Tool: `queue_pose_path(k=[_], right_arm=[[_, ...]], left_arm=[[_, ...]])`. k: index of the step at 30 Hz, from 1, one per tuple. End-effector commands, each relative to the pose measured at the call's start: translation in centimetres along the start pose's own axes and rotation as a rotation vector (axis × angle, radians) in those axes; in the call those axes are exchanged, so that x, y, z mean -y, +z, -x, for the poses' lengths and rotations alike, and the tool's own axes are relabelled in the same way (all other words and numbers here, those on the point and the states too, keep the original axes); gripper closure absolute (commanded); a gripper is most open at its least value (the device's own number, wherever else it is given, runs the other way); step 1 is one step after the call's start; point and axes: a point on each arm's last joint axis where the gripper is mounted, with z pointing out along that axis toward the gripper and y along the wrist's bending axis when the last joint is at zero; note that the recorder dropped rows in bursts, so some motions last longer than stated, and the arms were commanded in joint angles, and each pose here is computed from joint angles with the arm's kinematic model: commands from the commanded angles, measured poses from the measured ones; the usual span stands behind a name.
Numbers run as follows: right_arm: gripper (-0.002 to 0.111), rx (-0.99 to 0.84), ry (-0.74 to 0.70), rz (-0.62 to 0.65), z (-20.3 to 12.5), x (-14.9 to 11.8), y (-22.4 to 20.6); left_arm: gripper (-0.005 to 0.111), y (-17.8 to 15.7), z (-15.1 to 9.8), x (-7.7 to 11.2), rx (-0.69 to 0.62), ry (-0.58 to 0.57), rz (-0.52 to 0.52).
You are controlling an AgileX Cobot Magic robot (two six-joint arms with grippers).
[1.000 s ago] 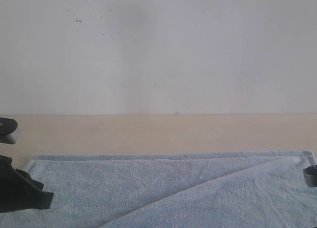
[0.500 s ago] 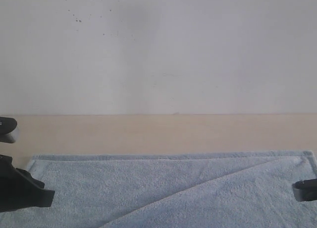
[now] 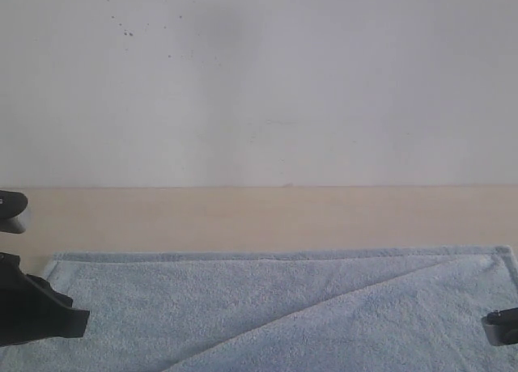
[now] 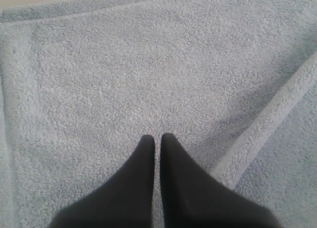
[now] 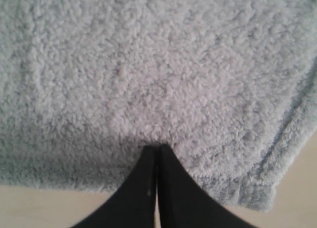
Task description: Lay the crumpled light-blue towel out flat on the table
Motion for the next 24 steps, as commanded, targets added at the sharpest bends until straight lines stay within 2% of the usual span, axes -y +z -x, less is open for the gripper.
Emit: queue_pose_path(k=[1,18,24], right_arm=[[0.109,-0.01,-0.01,-0.01,-0.1,0.1,0.0],[0.109,-0.042,0.005,-0.009,-1.5,-0.2,1.2],[0.109,-0.116,0.02,-0.109,-2.2,0.7,1.1]], left_arm=[[0.103,-0.1,0.1,0.1,0.017,-0.004,-0.008],[0.103,-0.1,0.1,0.1,0.017,-0.004,-0.008],[0.103,-0.1,0.1,0.1,0.017,-0.004,-0.008]])
